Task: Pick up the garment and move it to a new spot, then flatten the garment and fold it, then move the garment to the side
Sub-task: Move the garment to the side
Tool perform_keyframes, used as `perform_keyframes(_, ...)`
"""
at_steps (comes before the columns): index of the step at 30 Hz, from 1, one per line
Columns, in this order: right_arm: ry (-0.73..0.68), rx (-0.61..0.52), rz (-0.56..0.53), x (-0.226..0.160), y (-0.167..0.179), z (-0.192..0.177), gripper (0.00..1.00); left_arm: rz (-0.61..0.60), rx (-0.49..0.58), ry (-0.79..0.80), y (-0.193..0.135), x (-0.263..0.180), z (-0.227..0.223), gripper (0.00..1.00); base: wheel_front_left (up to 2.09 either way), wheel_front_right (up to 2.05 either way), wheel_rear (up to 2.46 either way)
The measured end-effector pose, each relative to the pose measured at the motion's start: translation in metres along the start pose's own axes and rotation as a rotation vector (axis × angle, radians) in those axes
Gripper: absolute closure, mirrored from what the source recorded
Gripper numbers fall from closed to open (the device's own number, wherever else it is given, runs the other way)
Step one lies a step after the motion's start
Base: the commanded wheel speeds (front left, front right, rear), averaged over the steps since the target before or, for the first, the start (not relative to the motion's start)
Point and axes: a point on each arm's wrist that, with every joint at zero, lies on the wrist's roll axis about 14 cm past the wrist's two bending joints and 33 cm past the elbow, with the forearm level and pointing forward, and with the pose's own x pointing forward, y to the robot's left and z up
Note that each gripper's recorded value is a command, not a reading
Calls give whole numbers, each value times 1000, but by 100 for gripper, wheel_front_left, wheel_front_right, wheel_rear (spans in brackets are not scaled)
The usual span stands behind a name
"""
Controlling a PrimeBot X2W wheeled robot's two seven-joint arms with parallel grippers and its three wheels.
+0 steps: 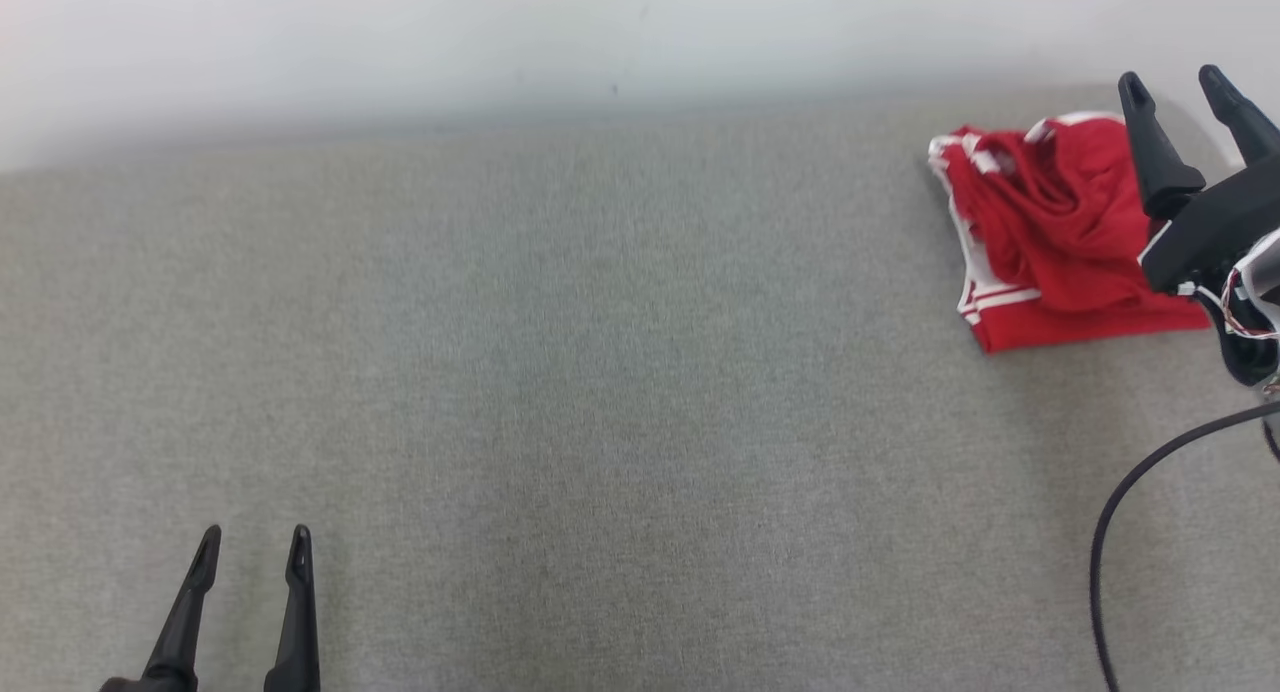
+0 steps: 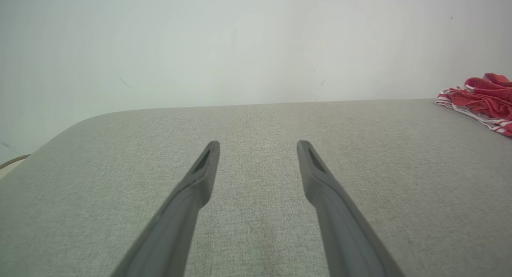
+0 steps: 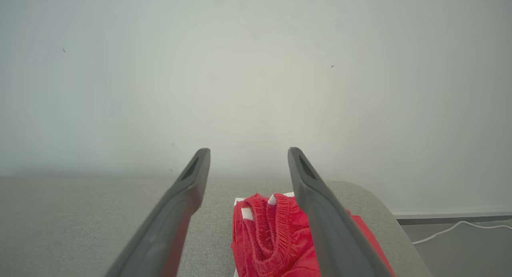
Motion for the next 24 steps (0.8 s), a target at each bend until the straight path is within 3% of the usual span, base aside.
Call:
perform_keyframes(3,-74,39,6,-9,9,18,0,6,-2,-20,2,-5,9,0,0,0,0)
perform_keyframes(24,-201,203,43,-87,113,-24,0,78,-9,-85,20,-43,40,0,0,0,0)
